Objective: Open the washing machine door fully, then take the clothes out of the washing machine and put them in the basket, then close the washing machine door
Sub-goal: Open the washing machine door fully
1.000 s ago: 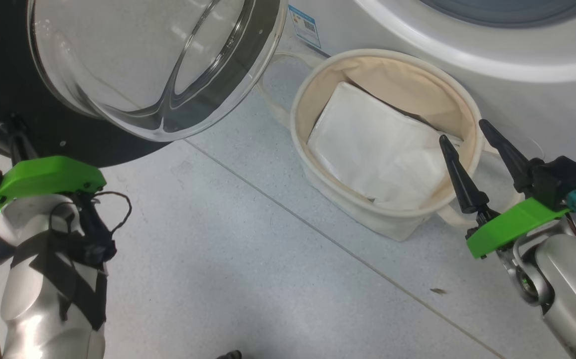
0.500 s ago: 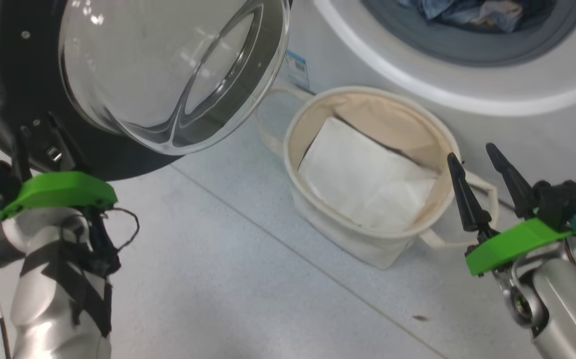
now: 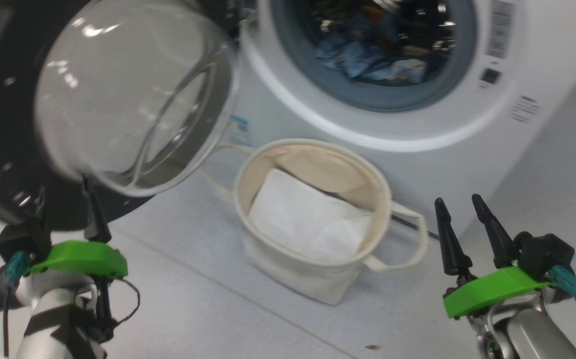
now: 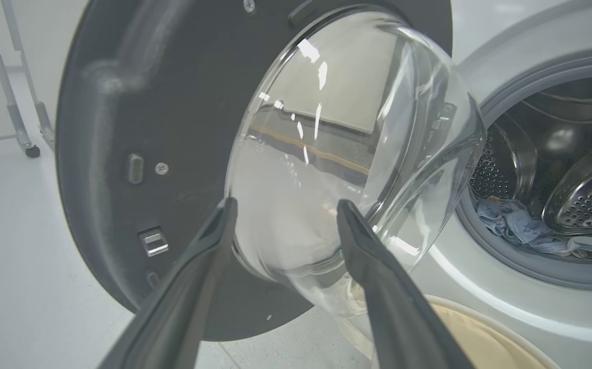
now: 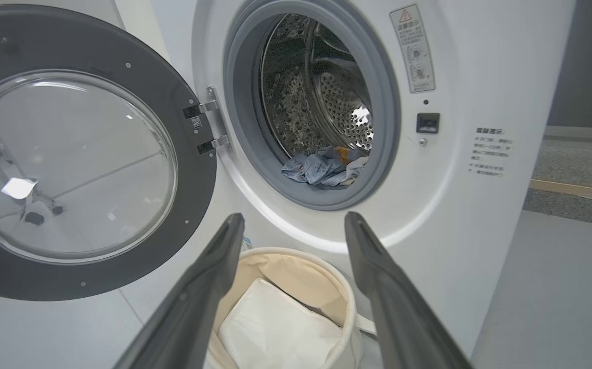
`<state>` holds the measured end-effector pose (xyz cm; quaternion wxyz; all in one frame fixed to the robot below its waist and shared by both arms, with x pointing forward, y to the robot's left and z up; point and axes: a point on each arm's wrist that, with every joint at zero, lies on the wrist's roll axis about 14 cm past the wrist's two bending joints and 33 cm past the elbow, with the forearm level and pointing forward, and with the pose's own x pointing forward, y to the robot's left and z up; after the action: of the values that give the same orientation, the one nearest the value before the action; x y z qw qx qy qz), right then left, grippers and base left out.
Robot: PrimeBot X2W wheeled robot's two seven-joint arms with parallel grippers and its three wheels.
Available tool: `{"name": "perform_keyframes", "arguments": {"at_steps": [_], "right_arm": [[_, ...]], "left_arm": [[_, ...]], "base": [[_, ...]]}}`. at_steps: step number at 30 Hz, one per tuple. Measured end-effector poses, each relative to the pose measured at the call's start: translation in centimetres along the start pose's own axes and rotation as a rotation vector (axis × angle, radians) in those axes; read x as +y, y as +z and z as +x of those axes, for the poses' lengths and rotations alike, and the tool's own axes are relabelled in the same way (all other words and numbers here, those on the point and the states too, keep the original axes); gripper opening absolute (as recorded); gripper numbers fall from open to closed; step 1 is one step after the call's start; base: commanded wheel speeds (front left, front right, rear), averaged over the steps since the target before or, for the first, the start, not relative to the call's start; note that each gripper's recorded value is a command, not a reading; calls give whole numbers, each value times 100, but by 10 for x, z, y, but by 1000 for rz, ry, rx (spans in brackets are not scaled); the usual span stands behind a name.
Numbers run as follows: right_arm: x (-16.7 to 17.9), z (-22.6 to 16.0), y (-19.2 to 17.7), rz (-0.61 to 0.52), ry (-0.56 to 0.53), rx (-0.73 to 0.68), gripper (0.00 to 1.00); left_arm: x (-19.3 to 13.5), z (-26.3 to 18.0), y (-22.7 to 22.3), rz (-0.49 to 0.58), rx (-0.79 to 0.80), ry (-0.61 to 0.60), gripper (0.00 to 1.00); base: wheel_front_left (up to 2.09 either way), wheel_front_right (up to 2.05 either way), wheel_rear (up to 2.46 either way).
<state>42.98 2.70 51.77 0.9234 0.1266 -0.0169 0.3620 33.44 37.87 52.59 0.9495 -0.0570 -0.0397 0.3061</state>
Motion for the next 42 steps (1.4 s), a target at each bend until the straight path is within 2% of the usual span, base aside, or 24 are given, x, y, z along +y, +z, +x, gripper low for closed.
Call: {"name": "perform_keyframes", "arguments": {"at_steps": [2,7,9,15,21,27,32,42], "right_arm": [[-11,-16,13,-17,-58,-30,100],[-30,-48,27,-23,-167,-66,100],[-39,-63,32,-30,-214,-77,100],[-70,-110,51,-66,-363,-118,100],[-99,-157,75,-114,-514,-174,100],[-108,-184,86,-133,-591,-206,100],[-114,-206,93,-146,-645,-224,100],[-112,-205,94,-147,-642,-228,100]], "left_arm": [[-21,0,6,27,-38,-68,100],[-71,-10,-11,-33,-10,-244,100],[-95,-14,-11,-59,-11,-346,100],[-166,-20,-1,-40,-44,-620,100],[-225,-34,-7,-80,24,-792,100],[-239,-37,-22,-80,108,-846,100],[-246,-42,-28,-38,120,-898,100],[-247,-43,-21,-90,128,-892,100]], "base": [[0,0,0],[0,0,0],[0,0,0],[0,0,0],[0,0,0],[0,0,0],[0,0,0],[0,0,0]]}}
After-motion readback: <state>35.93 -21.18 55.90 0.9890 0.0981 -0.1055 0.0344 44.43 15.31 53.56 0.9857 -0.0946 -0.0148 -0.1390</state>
